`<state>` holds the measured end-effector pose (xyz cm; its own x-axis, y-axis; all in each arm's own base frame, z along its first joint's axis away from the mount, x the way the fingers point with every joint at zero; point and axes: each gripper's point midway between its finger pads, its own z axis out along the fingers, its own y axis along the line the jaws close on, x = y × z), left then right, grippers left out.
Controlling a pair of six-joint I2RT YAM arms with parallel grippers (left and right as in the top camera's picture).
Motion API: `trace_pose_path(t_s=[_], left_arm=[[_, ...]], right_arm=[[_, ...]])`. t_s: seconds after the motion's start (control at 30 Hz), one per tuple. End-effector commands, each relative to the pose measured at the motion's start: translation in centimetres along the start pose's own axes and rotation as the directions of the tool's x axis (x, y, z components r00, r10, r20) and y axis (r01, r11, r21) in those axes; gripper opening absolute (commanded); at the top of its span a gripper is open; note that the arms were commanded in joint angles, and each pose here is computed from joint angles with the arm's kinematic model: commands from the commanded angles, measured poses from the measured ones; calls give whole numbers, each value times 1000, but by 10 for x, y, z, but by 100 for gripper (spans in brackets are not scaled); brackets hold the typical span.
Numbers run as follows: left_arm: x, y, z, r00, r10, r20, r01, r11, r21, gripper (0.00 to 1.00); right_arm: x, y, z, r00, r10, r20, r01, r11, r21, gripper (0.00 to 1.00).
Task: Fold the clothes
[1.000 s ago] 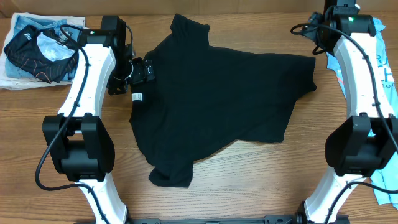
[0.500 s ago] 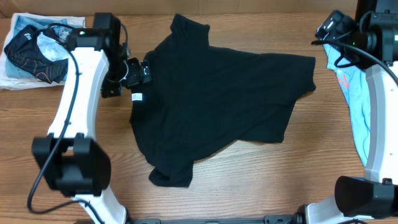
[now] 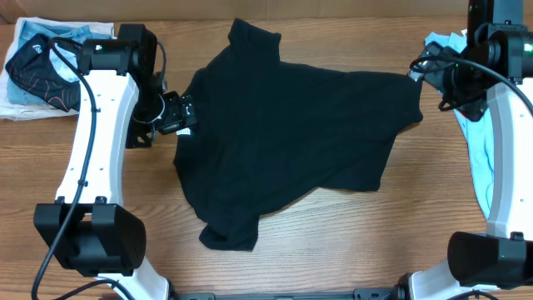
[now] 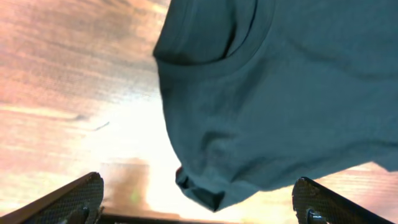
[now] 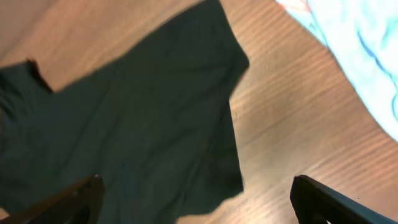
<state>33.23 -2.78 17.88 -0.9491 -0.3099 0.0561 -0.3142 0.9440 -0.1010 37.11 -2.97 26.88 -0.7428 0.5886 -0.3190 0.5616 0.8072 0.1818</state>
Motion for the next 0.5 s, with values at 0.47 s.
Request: trace_pose_path(t_s=[0.47], left_arm=[[13,15,-45,986,-88,143,94,995,-38,96]], right_arm=[[67,27,-76,988,-152,31,155,980,-128,100]])
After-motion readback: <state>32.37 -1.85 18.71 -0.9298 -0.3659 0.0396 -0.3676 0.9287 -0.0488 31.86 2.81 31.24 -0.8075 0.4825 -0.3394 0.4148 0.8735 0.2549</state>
